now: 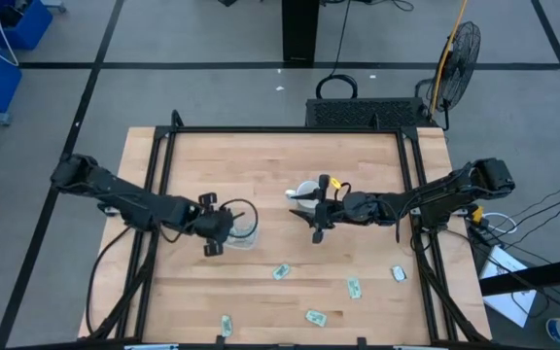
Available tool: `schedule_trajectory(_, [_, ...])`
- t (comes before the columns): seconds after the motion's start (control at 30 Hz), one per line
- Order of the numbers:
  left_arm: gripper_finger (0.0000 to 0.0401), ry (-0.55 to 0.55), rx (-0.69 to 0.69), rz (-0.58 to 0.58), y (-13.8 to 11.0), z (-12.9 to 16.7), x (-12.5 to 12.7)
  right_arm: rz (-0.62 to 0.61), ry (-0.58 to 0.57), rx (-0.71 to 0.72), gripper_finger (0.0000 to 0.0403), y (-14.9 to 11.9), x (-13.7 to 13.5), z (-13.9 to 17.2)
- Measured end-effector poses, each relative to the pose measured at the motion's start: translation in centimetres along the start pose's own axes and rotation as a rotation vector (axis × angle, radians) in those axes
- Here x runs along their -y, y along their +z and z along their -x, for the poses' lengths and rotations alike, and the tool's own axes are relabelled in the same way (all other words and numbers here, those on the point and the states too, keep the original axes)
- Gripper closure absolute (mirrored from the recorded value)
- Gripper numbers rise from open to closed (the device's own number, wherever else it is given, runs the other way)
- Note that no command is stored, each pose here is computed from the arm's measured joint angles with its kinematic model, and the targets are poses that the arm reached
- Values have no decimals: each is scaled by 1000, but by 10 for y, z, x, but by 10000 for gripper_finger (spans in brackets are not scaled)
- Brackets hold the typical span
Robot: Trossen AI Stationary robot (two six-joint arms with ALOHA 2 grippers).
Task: Pick and place Stevia / Truvia into bins
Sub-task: Put the green stevia packet into the transparent bin, then put the white stevia packet into the transparent bin
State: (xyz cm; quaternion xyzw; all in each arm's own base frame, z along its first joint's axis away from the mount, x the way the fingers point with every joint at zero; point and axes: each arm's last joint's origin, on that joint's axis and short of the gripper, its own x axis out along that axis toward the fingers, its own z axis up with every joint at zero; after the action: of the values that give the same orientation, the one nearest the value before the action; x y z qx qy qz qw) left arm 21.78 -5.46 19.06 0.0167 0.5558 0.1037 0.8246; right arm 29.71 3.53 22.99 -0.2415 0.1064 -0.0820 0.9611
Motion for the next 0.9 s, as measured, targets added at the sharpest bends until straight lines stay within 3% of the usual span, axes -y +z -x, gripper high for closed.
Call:
schedule_trajectory(0.13, [378,8,-27,49,1,-6,-4,-17,11,-24,245,-2,-1,0])
schedule_trajectory(0.5, [391,10,-33,2,0,-6,-4,-78,15,-36,246,-4,-2,0])
schedule_trajectory(0.9, [326,21,-31,1,0,-6,-5,-108,16,-39,246,-4,-2,0])
